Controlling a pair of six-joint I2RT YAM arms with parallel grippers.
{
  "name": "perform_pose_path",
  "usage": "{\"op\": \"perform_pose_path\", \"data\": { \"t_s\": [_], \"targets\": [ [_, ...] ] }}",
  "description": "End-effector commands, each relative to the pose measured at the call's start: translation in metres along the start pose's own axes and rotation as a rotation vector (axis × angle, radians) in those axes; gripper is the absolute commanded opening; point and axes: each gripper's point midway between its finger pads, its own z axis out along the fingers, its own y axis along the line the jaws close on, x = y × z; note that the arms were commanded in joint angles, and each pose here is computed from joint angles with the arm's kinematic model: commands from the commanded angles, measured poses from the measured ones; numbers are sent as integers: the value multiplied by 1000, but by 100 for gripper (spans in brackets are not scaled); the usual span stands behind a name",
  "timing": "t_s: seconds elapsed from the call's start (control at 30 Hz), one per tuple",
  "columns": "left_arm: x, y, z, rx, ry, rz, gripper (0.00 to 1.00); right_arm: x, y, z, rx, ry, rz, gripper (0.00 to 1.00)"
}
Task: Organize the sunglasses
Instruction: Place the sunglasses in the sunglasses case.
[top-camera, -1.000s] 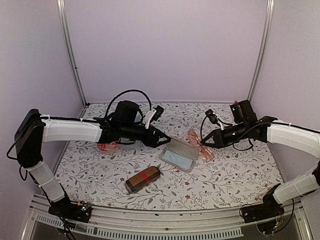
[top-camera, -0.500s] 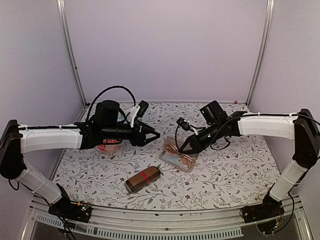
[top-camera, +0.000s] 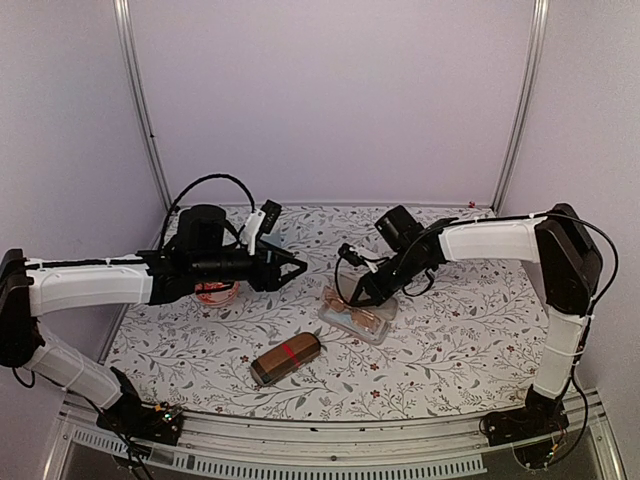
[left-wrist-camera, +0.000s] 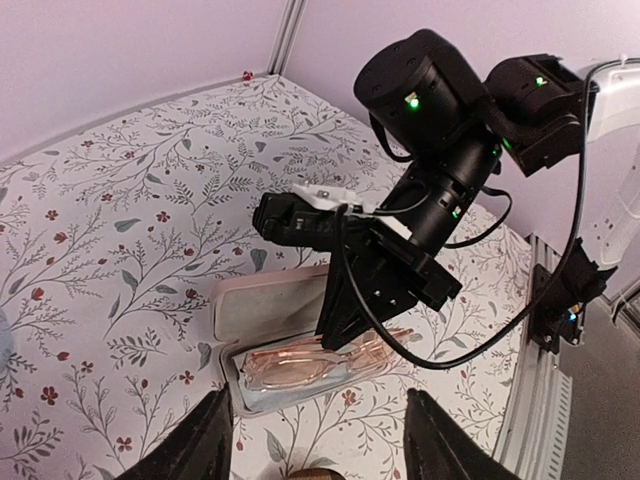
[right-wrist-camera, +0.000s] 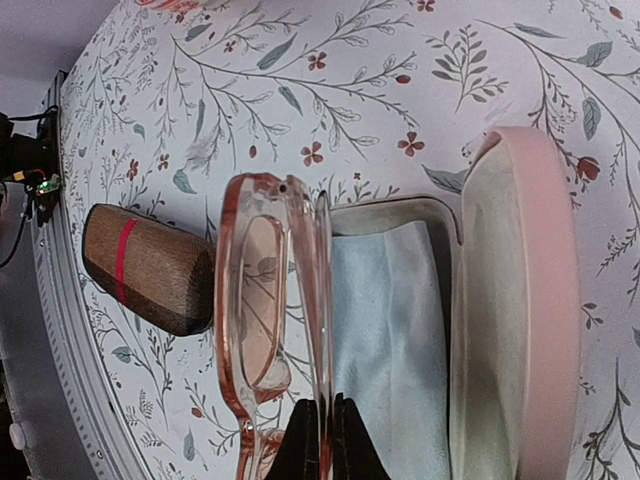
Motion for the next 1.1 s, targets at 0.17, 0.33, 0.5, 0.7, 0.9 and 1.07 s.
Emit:
{"op": "perform_pose_path", "data": {
  "t_s": [0.17,0.33,0.5,0.7,0.9,1.07],
  "targets": [
    [-9,3,-2,-5,-27,-7,60,8,-18,12,79,62,-24,0],
    [-5,2,4,11,-8,-18,59,12,-18,16,71,75,-25,0],
    [-3,3,6,14,1,-23,59,15,-16,20,57,87,-29,0],
    [0,3,7,16,7,-29,59,17,-14,21,48,96,-31,0],
    [-3,2,7,20,2,-27,60,21,-18,25,60,112,-26,0],
    [-4,2,7,21,1,-26,60,22,-20,27,67,118,-24,0]
  ]
}}
